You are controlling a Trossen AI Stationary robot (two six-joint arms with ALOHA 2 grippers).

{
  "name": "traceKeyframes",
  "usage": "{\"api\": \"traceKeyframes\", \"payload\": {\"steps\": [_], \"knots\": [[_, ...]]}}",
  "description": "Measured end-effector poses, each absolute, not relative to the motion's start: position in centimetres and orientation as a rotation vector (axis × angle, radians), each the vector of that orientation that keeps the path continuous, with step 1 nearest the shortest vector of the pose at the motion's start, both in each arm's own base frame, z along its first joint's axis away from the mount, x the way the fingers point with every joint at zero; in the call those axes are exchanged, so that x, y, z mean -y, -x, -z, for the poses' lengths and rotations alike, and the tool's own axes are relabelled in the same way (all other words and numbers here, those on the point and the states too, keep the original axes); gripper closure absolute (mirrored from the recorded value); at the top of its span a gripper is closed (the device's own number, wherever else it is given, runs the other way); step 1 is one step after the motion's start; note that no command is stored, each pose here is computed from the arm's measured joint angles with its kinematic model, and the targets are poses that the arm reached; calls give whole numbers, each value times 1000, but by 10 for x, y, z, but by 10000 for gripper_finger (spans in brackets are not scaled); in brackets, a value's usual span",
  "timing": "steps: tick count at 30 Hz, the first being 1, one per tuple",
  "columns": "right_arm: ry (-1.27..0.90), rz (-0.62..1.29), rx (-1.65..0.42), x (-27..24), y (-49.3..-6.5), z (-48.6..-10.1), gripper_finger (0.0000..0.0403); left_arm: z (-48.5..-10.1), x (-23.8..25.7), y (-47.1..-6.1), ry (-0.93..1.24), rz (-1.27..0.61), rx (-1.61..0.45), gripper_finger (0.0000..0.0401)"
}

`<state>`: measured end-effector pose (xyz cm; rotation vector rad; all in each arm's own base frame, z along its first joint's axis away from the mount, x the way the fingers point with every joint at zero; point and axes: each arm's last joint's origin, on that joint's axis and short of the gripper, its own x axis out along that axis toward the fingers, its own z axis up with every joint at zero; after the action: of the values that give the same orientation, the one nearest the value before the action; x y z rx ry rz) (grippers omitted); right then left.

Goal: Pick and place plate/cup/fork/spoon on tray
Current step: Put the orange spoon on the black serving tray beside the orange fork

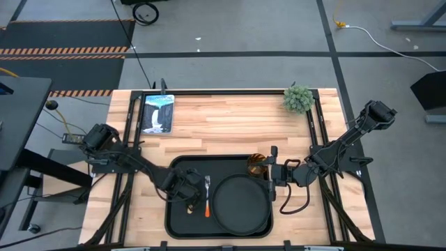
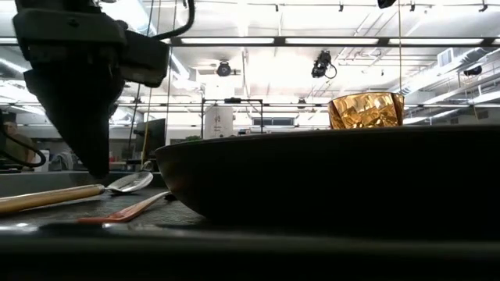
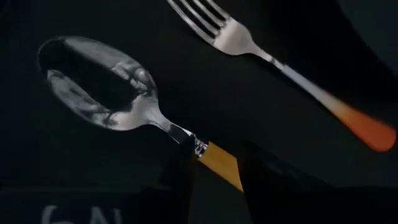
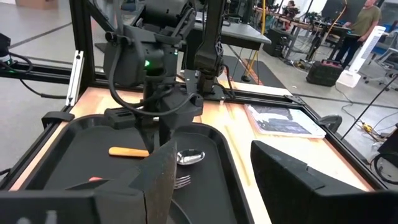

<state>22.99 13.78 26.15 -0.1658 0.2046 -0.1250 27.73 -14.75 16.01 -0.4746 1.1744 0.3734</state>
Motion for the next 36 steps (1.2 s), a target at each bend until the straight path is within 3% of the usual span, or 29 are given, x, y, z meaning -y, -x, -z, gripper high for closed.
{"api": "traceKeyframes", "payload": {"steps": [17, 26, 36], "knots": [[163, 128, -204, -137, -230, -262, 190, -157, 129, -274, 252, -217, -1355, 275], [155, 128, -203, -137, -230, -262, 190, -152, 132, -274, 41, -175, -1325, 275], [148, 128, -193, -137, -230, -263, 190, -146, 142, -276, 9, -154, -1292, 275]]}}
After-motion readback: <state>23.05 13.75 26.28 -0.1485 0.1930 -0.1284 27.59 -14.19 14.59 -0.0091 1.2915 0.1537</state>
